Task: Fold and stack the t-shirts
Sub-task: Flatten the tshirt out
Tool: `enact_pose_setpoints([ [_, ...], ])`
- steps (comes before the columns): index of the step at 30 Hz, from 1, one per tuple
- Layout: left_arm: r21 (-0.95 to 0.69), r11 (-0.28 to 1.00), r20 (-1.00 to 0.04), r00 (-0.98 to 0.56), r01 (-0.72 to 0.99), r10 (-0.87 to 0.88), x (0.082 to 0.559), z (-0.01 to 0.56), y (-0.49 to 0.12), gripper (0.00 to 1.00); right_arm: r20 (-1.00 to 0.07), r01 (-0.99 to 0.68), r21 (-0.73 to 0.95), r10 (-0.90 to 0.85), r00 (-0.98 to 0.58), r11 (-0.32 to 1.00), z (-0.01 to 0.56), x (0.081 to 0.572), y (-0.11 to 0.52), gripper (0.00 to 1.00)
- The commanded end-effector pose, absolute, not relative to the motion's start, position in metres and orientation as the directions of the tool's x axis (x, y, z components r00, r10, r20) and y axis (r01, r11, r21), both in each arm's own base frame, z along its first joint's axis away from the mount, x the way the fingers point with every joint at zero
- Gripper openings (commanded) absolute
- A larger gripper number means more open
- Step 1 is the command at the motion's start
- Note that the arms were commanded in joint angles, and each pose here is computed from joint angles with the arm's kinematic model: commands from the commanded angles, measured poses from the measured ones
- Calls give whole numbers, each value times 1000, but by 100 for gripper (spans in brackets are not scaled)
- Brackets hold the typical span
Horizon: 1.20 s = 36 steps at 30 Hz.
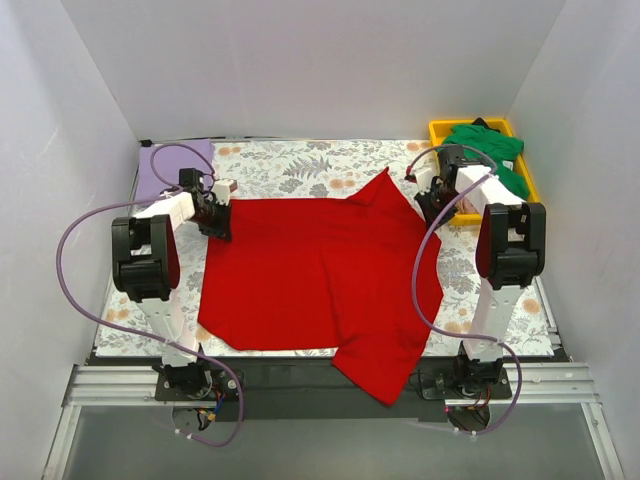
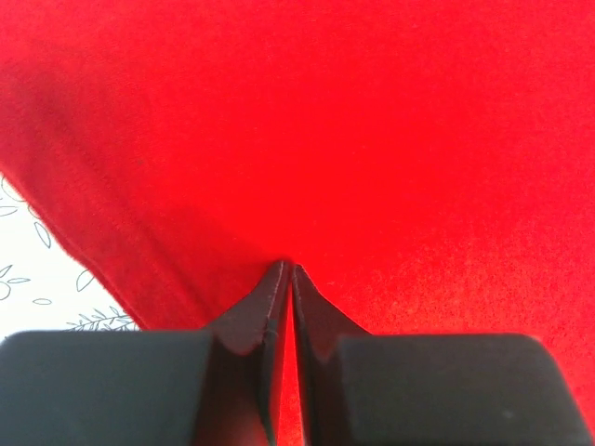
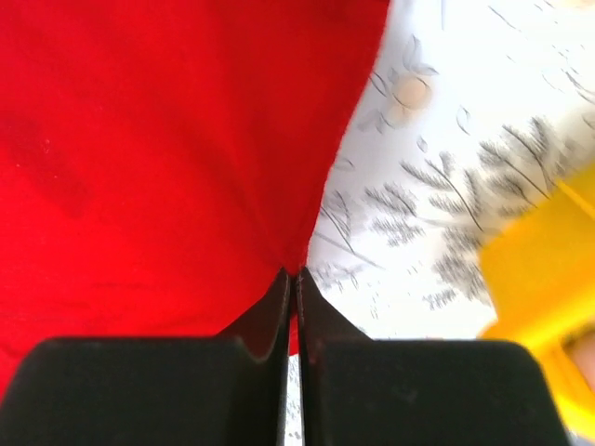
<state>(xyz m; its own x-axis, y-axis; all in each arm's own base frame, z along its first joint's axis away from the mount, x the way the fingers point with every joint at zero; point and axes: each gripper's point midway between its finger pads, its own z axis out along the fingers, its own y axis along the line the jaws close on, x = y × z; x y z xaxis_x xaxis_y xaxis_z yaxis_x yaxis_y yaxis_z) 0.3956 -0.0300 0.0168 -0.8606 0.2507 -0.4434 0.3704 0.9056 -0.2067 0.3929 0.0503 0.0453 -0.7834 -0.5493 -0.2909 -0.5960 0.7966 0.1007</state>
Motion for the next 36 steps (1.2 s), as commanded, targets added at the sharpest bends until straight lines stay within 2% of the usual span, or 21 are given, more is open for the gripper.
enact_pose_setpoints([
  [1, -153, 942, -339, -911, 300, 235, 380, -9, -8, 3, -261, -546, 31, -521, -813, 837, 54, 385, 31, 5],
  [3, -169, 936, -342, -909, 309, 238, 378, -7, -12, 3, -248, -540, 47, -514, -821, 840, 45, 384, 33, 12],
  [4, -191, 930, -348, -907, 315, 236, 377, -5, -16, 3, -246, -533, 54, -506, -827, 845, 43, 385, 33, 23],
  [5, -202, 925, -353, -905, 320, 236, 377, -3, -19, 5, -245, -533, 53, -506, -827, 845, 43, 386, 35, 30],
  [6, -222, 918, -363, -902, 327, 234, 377, 2, -23, 7, -240, -532, 53, -506, -828, 845, 41, 388, 34, 32],
  [7, -230, 913, -380, -894, 338, 235, 378, 10, -25, 8, -252, -533, 40, -508, -824, 845, 46, 393, 34, 39],
  [9, -239, 904, -432, -873, 355, 229, 383, 29, -31, 15, -291, -540, 15, -513, -807, 841, 60, 402, 34, 42],
  [12, -250, 892, -498, -840, 377, 215, 393, 53, -38, 19, -393, -573, 34, -516, -761, 819, 89, 413, 49, 40],
  [14, -255, 889, -526, -826, 381, 203, 400, 60, -40, 20, -422, -592, 47, -521, -742, 805, 97, 414, 59, 33],
  [16, -267, 892, -532, -828, 364, 179, 411, 61, -41, 20, -419, -620, 50, -547, -725, 783, 95, 412, 74, 23],
  [19, -281, 909, -497, -857, 307, 136, 423, 51, -38, 20, -395, -641, 73, -568, -722, 764, 81, 410, 90, 16],
  [26, -271, 930, -445, -889, 248, 107, 432, 26, -31, 20, -325, -635, 45, -589, -740, 772, 35, 423, 88, 14],
  [31, -255, 940, -412, -905, 226, 105, 434, 6, -26, 20, -302, -619, -24, -596, -744, 785, 19, 437, 77, 14],
  [36, -270, 938, -411, -907, 217, 92, 455, -8, -26, 18, -304, -588, -86, -583, -753, 804, 6, 464, 61, 14],
])
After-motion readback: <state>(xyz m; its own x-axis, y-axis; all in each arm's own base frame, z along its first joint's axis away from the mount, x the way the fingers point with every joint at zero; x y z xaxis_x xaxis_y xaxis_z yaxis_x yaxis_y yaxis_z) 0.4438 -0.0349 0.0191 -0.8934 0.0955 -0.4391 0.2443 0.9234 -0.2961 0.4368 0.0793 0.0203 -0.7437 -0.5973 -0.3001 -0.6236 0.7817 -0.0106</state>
